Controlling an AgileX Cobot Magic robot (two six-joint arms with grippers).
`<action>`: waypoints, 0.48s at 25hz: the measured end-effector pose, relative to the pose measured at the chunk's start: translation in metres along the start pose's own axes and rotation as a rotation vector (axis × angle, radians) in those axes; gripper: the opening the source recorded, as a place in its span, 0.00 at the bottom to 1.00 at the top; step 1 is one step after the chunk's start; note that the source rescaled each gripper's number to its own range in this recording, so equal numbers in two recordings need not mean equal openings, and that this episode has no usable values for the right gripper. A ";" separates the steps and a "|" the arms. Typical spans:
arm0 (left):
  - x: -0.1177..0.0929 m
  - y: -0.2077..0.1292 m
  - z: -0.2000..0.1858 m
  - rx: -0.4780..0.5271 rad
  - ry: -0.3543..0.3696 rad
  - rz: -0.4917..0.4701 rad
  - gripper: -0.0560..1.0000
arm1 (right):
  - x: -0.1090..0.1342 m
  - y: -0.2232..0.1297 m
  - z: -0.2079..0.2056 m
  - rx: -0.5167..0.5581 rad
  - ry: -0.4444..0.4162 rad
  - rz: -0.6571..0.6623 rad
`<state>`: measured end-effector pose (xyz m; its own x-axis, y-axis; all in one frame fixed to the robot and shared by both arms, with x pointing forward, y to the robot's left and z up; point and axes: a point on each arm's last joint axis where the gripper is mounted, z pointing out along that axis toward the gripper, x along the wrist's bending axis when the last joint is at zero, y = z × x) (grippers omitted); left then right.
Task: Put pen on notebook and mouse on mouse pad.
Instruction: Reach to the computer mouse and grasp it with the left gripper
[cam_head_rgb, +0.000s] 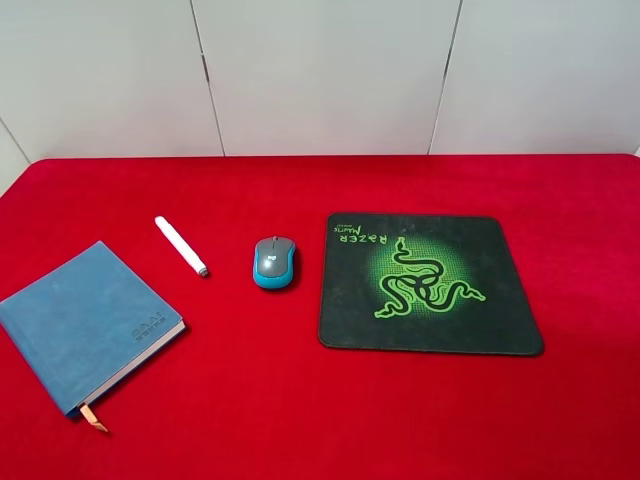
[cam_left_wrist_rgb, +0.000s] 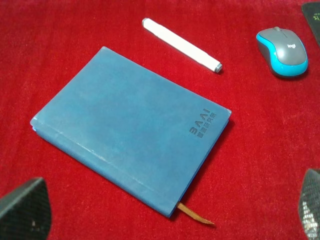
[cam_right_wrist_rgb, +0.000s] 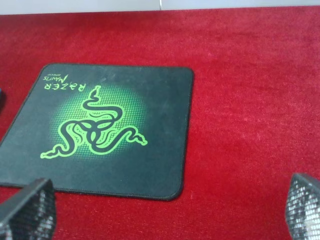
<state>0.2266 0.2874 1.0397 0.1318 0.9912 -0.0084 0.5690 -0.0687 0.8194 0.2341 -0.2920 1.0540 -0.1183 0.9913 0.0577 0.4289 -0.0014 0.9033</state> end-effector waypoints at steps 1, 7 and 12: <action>0.000 0.000 0.000 0.000 0.000 0.000 1.00 | 0.000 0.000 0.000 0.000 0.000 0.000; 0.000 0.000 0.000 0.000 0.000 0.000 1.00 | 0.000 0.000 0.000 0.000 0.000 0.000; 0.000 0.000 0.000 0.000 0.000 0.000 1.00 | 0.000 0.000 0.000 0.000 0.000 0.000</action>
<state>0.2266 0.2874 1.0397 0.1318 0.9912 -0.0084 0.5690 -0.0687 0.8194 0.2341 -0.2920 1.0540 -0.1183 0.9913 0.0577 0.4289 -0.0014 0.9033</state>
